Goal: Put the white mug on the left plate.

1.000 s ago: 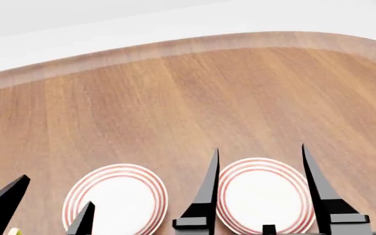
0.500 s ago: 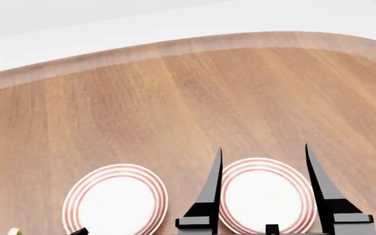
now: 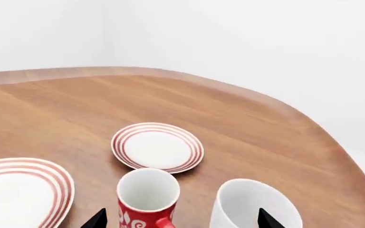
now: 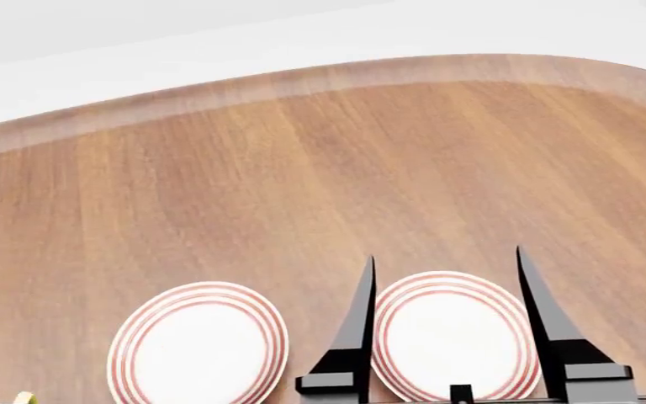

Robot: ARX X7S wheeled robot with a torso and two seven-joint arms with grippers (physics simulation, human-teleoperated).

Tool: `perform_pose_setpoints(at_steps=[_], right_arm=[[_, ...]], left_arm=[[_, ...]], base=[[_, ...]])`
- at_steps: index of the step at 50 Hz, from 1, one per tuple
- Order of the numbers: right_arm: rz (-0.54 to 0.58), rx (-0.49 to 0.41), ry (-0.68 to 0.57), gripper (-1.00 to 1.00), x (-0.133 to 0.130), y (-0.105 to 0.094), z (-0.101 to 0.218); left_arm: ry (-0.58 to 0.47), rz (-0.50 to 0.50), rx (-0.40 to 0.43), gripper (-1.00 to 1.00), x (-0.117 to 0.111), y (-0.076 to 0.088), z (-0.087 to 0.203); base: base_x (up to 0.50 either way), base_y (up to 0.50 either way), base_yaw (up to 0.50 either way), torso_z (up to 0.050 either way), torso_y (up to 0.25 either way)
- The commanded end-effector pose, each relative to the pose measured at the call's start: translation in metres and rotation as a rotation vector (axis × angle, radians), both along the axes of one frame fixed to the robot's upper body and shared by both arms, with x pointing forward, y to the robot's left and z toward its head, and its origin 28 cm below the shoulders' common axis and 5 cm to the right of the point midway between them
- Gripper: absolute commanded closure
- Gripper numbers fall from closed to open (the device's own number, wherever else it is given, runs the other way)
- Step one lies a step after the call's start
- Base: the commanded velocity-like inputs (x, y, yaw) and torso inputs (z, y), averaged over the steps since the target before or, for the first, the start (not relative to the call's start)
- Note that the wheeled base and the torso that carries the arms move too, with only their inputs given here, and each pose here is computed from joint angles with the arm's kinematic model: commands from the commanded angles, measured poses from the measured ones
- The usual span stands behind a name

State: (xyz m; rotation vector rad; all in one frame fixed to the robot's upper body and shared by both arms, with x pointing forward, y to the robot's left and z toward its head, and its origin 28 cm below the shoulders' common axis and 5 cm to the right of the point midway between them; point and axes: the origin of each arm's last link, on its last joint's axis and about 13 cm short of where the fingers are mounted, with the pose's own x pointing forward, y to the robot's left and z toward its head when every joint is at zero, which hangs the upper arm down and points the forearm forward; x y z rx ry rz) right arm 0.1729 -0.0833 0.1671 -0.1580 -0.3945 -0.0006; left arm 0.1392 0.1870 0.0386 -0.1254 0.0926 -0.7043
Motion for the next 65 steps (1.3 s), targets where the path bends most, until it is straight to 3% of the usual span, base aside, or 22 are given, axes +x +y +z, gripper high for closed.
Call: perform_pose_setpoints(at_steps=[1,18,30,33,38,65], right_arm=[[0.004,-0.003,0.001,-1.00,0.000,0.001,0.000],[0.006,-0.006,-0.002,-1.00,-0.001,0.001,0.002],[0.003,-0.005,-0.002,-1.00,-0.001,0.001,0.002],[0.003,-0.005,-0.003,-1.00,-0.001,0.000,0.003],[0.004,-0.004,-0.002,-1.00,-0.001,0.001,0.002],[0.010,-0.006,0.000,-1.00,0.000,0.001,0.002]], left_arm=[[0.009,-0.032,0.051,-1.00,-0.006,-0.003,-0.018],[0.007,-0.087,0.093,-1.00,-0.021,-0.007,-0.016],[0.018,-0.121,0.119,-1.00,-0.030,-0.011,-0.026],[0.023,-0.125,0.127,-1.00,-0.032,-0.013,-0.040],[0.029,-0.119,0.143,-1.00,-0.031,-0.014,-0.036],[0.046,-0.163,0.324,-1.00,-0.035,-0.033,-0.036]], base=[[0.00,0.00,0.00,0.000,0.000],[0.00,0.00,0.00,0.000,0.000],[0.00,0.00,0.00,0.000,0.000],[0.00,0.00,0.00,0.000,0.000],[0.00,0.00,0.00,0.000,0.000],[0.00,0.00,0.00,0.000,0.000]])
